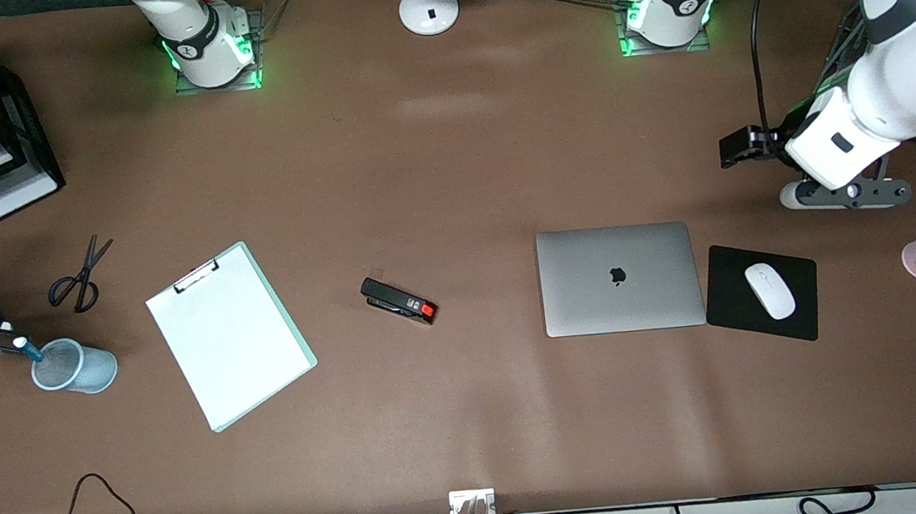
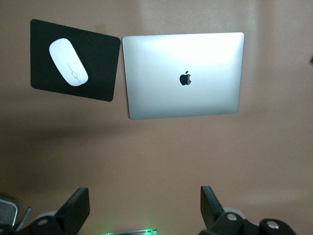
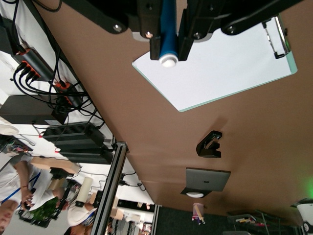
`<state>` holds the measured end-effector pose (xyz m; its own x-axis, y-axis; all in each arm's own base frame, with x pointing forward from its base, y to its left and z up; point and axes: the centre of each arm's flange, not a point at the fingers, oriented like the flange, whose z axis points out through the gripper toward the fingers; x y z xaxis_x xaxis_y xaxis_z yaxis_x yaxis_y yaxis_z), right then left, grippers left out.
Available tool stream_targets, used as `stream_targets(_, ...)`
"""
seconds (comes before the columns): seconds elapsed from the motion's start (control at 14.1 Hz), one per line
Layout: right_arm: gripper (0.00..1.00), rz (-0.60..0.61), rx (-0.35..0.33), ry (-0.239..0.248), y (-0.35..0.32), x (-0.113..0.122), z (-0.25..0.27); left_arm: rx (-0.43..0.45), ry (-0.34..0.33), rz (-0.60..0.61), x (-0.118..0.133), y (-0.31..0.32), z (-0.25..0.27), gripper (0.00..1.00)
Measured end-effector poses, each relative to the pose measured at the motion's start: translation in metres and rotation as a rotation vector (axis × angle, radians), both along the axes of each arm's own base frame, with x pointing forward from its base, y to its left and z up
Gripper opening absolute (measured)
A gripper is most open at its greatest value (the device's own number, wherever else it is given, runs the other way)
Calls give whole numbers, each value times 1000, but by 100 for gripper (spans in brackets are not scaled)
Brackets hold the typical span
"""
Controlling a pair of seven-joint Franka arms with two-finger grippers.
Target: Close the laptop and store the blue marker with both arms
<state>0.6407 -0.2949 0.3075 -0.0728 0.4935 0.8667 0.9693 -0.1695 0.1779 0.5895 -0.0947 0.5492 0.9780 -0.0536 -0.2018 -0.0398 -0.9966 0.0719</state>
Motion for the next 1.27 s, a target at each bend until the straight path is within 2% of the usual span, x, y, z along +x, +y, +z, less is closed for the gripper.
stream_targets(0.35, 19, -9, 37, 6, -4, -3, -32, 49, -62, -40, -12, 12, 33, 100)
stream_targets(0.57, 19, -15, 42, 13, -9, -5, -41, 65, -119, -28, -29, 44, 48, 100)
stream_targets(0.71, 19, -21, 40, 15, -10, -6, -43, 69, -129, -23, -41, 59, 44, 100)
stream_targets(0.78, 24, -26, 36, 14, -11, -6, -43, 69, -127, -23, -43, 62, 40, 100)
stream_targets(0.85, 34, -34, 34, 20, -12, -5, -43, 69, -121, -24, -44, 62, 35, 100)
stream_targets(0.92, 43, -50, 38, 44, -13, -4, -41, 69, -114, -30, -43, 59, 30, 100)
stream_targets(1.13, 74, -101, 23, 161, -15, 0, -19, 68, -112, -43, -40, 52, 25, 100)
stream_targets(1.27, 96, -129, -30, 254, -7, 6, 17, 67, -124, -41, -40, 53, 30, 100)
